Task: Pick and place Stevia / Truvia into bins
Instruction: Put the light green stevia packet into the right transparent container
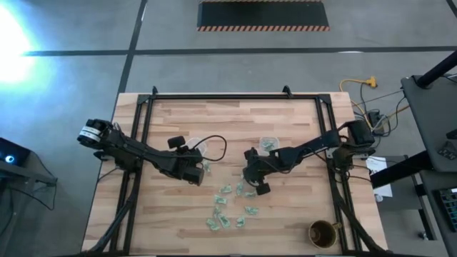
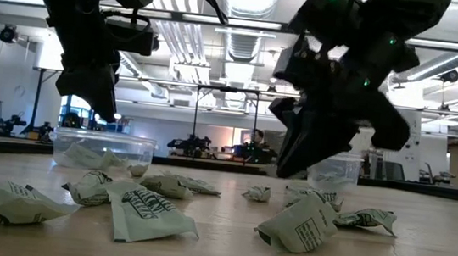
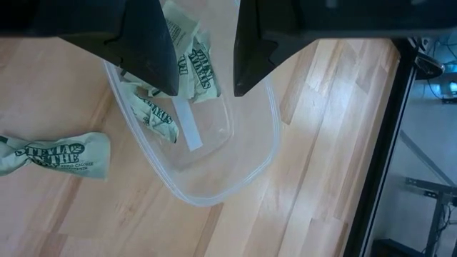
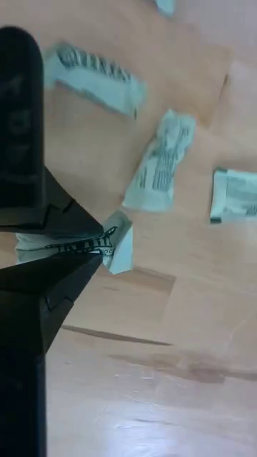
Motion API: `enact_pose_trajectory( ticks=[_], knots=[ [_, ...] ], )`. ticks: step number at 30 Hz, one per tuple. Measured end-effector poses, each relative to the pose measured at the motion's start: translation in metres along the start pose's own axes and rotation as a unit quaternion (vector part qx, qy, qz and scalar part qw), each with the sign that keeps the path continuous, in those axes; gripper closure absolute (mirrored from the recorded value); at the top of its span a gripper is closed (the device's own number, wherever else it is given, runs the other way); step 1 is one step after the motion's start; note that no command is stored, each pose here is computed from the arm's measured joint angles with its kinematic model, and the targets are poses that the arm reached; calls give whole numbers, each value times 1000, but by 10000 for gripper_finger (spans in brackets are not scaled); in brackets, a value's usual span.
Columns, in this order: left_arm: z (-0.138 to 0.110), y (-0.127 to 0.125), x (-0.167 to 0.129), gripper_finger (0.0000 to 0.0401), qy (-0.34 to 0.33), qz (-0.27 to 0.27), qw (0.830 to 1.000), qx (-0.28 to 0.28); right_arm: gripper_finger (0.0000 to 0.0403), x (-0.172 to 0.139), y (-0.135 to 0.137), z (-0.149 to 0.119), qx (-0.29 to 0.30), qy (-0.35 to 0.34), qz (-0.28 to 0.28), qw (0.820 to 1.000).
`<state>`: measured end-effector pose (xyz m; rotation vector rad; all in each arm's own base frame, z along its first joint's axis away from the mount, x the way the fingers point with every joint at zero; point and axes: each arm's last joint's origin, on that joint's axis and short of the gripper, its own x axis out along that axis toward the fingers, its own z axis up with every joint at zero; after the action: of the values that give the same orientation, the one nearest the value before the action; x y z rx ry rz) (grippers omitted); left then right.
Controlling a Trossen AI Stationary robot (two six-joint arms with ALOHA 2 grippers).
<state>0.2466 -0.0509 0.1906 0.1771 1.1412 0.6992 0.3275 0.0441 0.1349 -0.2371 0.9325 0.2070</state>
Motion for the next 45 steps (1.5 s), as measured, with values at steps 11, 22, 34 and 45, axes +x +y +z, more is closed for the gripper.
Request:
enact_pose_trajectory(
  ticks=[11,22,34,45],
  knots=[
    [0,0,0,283,0,0,1000,0,365,-61,-5,-4,28,17,-108,994],
    [0,0,0,283,0,0,1000,0,365,-100,-12,-40,70,4,-247,966],
    [0,0,0,283,-1,0,1000,0,364,-94,-33,-74,124,19,-277,953],
    [0,0,0,283,-1,0,1000,-1,356,-93,-34,-75,130,15,-262,956]
  ],
)
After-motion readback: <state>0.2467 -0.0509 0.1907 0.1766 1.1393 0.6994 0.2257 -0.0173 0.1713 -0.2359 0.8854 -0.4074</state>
